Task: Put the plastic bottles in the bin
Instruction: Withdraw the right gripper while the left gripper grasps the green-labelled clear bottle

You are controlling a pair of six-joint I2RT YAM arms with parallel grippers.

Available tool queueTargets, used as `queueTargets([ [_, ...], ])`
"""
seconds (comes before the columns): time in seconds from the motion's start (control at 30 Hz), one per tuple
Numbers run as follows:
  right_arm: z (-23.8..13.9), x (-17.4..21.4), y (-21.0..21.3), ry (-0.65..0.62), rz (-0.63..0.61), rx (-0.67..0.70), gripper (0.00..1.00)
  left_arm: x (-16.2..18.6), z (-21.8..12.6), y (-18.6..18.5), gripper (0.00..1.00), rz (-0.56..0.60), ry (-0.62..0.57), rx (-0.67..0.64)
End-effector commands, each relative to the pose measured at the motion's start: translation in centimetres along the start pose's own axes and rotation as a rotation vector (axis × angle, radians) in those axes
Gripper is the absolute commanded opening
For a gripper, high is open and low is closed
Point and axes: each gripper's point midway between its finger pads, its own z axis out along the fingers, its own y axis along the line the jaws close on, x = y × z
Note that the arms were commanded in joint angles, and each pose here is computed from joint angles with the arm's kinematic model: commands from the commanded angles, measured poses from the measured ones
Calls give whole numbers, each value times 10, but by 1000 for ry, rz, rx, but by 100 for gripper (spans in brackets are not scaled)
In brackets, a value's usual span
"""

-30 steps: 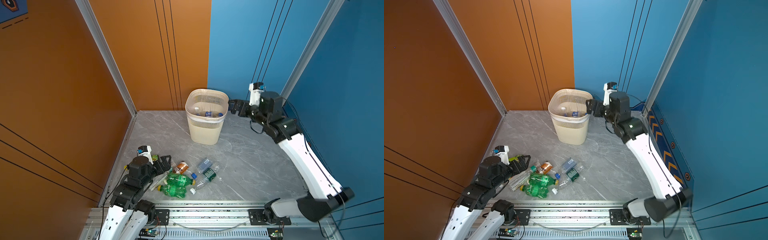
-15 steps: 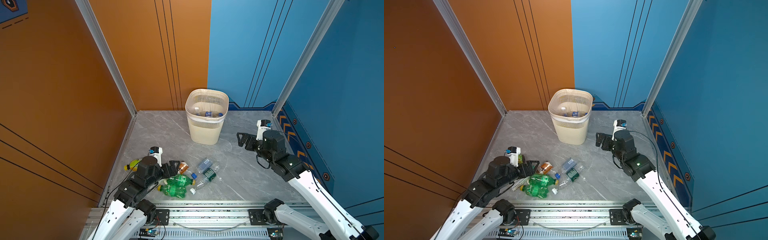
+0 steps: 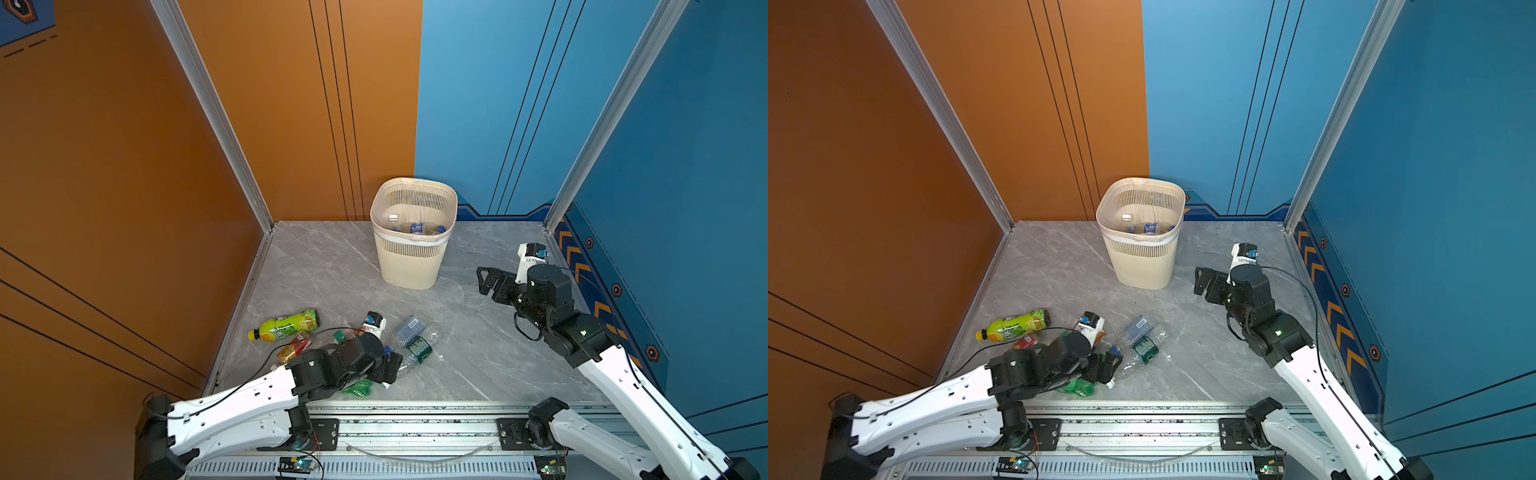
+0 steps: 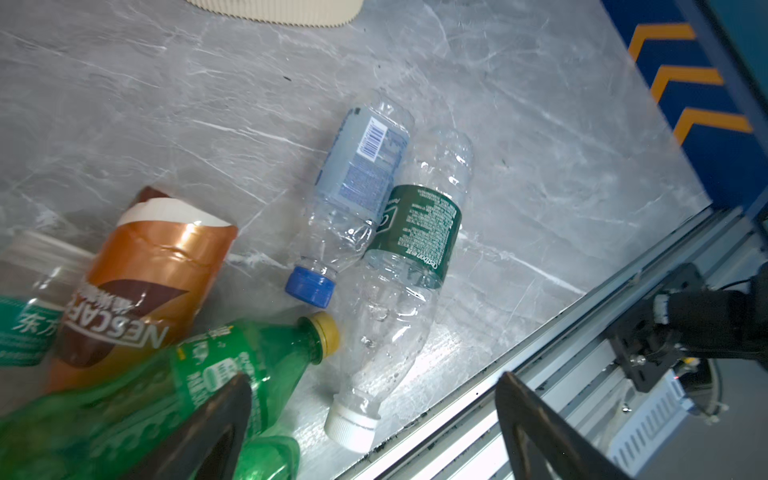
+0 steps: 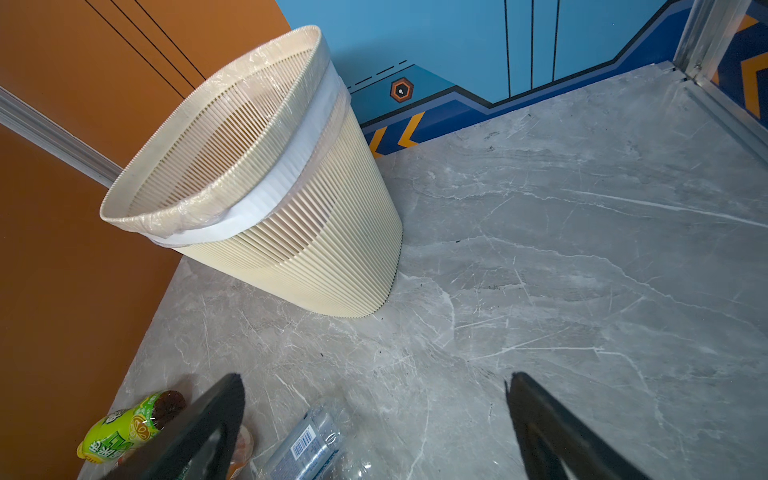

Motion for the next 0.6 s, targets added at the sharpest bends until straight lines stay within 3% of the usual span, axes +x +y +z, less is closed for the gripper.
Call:
queueTargets([
  [0.0, -1, 4, -9, -1, 22, 28, 100, -18, 6, -26, 93, 51, -54, -4],
  [0.57, -4, 4, -22, -4, 50, 37, 100, -4, 58, -48, 93, 135, 87, -48],
])
